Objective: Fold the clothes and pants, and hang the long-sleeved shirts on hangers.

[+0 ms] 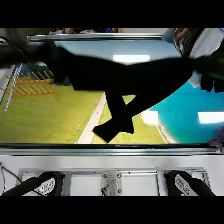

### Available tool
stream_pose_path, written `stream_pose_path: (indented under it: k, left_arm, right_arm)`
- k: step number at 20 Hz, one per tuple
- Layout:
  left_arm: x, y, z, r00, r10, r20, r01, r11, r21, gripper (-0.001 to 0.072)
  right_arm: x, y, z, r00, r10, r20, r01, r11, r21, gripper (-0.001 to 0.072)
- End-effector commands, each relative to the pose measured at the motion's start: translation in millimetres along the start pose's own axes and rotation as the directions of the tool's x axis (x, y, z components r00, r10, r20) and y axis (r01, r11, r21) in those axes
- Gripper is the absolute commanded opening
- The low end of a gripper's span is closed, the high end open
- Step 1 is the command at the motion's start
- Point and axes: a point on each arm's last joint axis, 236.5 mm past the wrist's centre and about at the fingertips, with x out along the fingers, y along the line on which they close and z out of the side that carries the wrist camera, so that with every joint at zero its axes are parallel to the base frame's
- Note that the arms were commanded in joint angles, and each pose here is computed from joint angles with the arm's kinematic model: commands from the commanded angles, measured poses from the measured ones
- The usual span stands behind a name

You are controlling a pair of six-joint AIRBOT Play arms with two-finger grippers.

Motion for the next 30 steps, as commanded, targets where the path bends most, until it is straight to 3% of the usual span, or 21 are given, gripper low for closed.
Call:
stream_pose_path:
  k: [1,3,6,10,14,17,19,23,26,27,28,29,30]
  left_arm:
    - [-152.2,-117.2,79.3,0.928,-0.127,0.351,0.04,0.968,0.246,0.002]
    - [-207.6,-152.8,88.6,0.864,-0.182,0.469,0.033,0.951,0.308,0.002]
    - [-243.2,-164.3,89.5,0.792,-0.205,0.575,0.014,0.948,0.318,0.002]
    - [-195.7,-114.5,80.6,0.841,-0.098,0.533,-0.035,0.972,0.234,0.002]
    - [-66.5,-33.2,30.0,0.971,0.006,0.24,-0.025,0.997,0.076,0.002]
    - [22.1,12.3,-13.3,0.998,0.035,0.048,-0.034,0.999,-0.01,0.002]
    - [70.5,40.9,-47.8,0.995,0.051,-0.084,-0.056,0.996,-0.062,0.0021]
    - [96.7,112.6,-138.6,0.892,0.18,-0.415,-0.225,0.973,-0.061,0.0021]
    - [102.5,148.1,-223.7,0.771,0.194,-0.606,-0.305,0.949,-0.084,0.0021]
    - [104.4,152.1,-253.3,0.727,0.182,-0.662,-0.318,0.944,-0.09,0.0035]
    - [104.2,157.4,-279.8,0.686,0.172,-0.707,-0.335,0.937,-0.097,0.0367]
    - [103.6,161.8,-293.6,0.662,0.166,-0.731,-0.348,0.932,-0.104,0.0705]
    - [101.9,164.4,-296.3,0.654,0.164,-0.739,-0.355,0.929,-0.108,0.0677]
  right_arm:
    - [-138.3,90.9,104.7,0.917,0.028,0.397,0.046,0.983,-0.177,0.0022]
    - [-186.0,118.1,121.1,0.856,0.045,0.515,0.056,0.982,-0.179,0.0021]
    - [-210.2,134.2,121.5,0.83,0.061,0.555,0.018,0.991,-0.134,0.0021]
    - [-195.8,128.6,114.2,0.86,0.058,0.508,-0.015,0.996,-0.089,0.0021]
    - [-128.0,92.7,87.0,0.949,0.044,0.311,-0.048,0.999,0.005,0.0021]
    - [-51.5,46.5,50.8,0.995,0.033,0.097,-0.043,0.994,0.098,0.0021]
    - [-6.7,17.0,15.8,0.999,-0.008,-0.051,0.013,0.996,0.083,0.0021]
    - [25.0,-17.4,-110.2,0.897,-0.151,-0.416,0.15,0.988,-0.036,0.0021]
    - [38.9,-11.9,-228.1,0.766,-0.066,-0.64,0.142,0.987,0.068,0.0043]
    - [41.4,-6.8,-259.2,0.731,-0.014,-0.682,0.139,0.982,0.129,0.0218]
    - [44.2,-2.8,-280.6,0.713,0.032,-0.701,0.143,0.971,0.19,0.0549]
    - [44.9,-2.3,-287.0,0.709,0.054,-0.703,0.149,0.963,0.223,0.0664]
    - [44.8,-4.5,-281.6,0.721,0.058,-0.69,0.154,0.958,0.241,0.0654]
